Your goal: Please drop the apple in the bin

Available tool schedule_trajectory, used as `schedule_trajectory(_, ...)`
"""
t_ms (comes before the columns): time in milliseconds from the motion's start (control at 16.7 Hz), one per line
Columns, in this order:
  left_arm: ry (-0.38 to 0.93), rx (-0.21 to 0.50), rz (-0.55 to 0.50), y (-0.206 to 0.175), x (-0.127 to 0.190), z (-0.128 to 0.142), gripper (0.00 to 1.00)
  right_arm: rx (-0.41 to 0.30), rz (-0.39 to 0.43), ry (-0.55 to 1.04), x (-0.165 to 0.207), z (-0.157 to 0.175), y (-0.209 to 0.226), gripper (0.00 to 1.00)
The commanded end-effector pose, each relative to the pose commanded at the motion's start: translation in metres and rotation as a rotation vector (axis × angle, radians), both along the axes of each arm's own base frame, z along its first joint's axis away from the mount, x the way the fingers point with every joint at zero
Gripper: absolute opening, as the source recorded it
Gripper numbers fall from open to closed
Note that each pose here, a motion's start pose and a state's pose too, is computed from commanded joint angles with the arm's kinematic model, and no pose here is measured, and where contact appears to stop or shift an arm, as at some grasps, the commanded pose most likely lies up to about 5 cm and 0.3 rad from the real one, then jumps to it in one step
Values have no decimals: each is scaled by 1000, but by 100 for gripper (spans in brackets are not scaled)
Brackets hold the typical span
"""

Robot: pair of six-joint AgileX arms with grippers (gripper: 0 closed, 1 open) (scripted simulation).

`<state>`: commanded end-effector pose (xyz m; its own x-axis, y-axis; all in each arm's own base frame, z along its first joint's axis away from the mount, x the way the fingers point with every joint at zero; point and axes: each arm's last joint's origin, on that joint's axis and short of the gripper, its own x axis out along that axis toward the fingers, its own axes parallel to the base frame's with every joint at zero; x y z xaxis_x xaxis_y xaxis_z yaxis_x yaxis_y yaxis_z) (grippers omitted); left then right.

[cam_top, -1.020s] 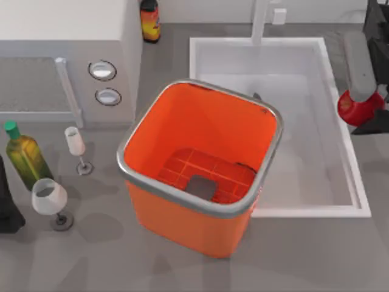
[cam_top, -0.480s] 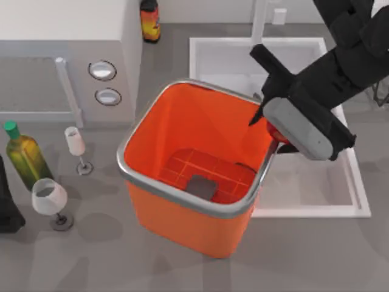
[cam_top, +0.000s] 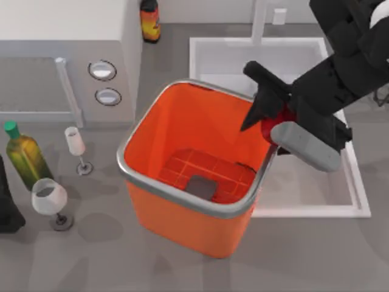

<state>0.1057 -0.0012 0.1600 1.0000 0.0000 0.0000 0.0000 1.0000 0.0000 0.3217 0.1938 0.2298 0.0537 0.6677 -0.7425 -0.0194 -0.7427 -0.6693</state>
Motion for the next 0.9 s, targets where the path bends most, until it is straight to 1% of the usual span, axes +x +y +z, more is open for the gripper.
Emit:
schedule_trajectory(240, 0, 0, 0, 0, 0, 0, 100, 1, 3, -2, 0, 0, 0, 0)
schedule_trajectory(300, 0, 0, 0, 0, 0, 0, 100, -96, -123, 37, -7, 7, -25, 0)
schedule_trajectory(480, 0, 0, 0, 0, 0, 0, 100, -92, -118, 42, -5, 0, -21, 0)
schedule_trajectory(660, 0, 0, 0, 0, 0, 0, 100, -85, -90, 67, -3, -21, -6, 0)
schedule_trajectory(900, 0, 0, 0, 0, 0, 0, 100, -40, -54, 36, 2, -43, 16, 0)
